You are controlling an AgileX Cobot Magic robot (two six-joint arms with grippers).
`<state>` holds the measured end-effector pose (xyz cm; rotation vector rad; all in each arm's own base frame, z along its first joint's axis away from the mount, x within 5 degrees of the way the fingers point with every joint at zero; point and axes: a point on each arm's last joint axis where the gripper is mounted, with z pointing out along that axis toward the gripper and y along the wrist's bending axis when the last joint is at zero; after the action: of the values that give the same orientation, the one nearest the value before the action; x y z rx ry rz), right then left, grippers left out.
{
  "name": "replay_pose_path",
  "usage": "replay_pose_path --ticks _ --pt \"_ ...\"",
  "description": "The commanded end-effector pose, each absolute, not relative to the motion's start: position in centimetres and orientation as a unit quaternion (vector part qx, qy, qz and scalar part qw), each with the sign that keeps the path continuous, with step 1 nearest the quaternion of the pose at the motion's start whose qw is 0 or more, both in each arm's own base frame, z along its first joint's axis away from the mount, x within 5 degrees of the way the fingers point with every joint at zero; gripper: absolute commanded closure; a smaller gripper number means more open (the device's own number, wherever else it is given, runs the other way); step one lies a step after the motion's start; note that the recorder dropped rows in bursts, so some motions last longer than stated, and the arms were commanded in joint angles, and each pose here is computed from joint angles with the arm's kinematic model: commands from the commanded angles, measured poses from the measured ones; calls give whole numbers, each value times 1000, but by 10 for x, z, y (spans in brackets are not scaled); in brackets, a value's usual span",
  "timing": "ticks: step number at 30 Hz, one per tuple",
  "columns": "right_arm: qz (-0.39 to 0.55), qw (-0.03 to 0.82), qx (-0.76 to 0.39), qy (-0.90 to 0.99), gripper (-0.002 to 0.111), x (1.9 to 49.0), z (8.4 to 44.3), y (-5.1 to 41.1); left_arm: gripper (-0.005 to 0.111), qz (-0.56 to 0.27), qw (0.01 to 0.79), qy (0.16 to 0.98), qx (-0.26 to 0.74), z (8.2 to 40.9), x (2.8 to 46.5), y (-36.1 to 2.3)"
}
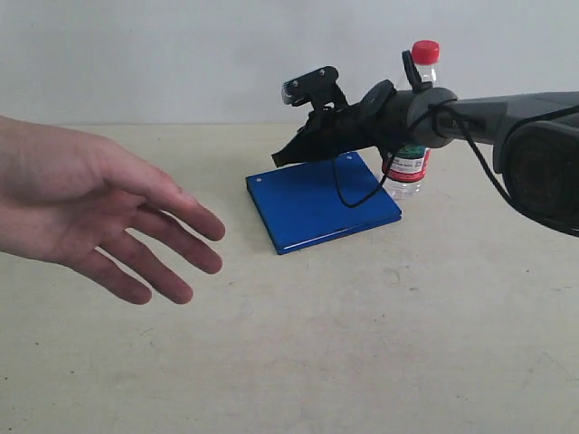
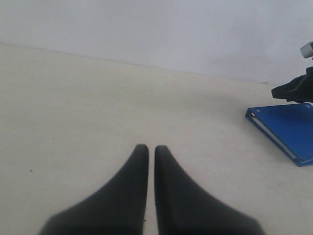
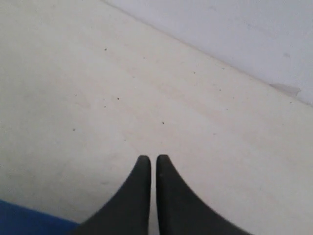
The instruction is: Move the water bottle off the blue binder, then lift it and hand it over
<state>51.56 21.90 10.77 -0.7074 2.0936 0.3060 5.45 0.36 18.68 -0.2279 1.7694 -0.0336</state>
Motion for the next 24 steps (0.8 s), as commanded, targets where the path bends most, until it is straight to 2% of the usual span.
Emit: replay_pose_path --ticks 1,12,18,22,24 --pt "133 406 -294 855 108 512 104 218 102 -12 629 771 -98 186 54 4" --pt "143 245 -355 891 108 486 93 215 102 -12 629 771 -98 186 54 4" --pt "175 150 -398 888 108 464 116 214 102 -12 629 771 -98 186 54 4" --pt "205 54 -430 878 108 442 131 211 102 -12 629 771 -98 186 54 4" --pt "208 44 -449 868 108 438 136 211 102 -12 629 771 -98 186 54 4"
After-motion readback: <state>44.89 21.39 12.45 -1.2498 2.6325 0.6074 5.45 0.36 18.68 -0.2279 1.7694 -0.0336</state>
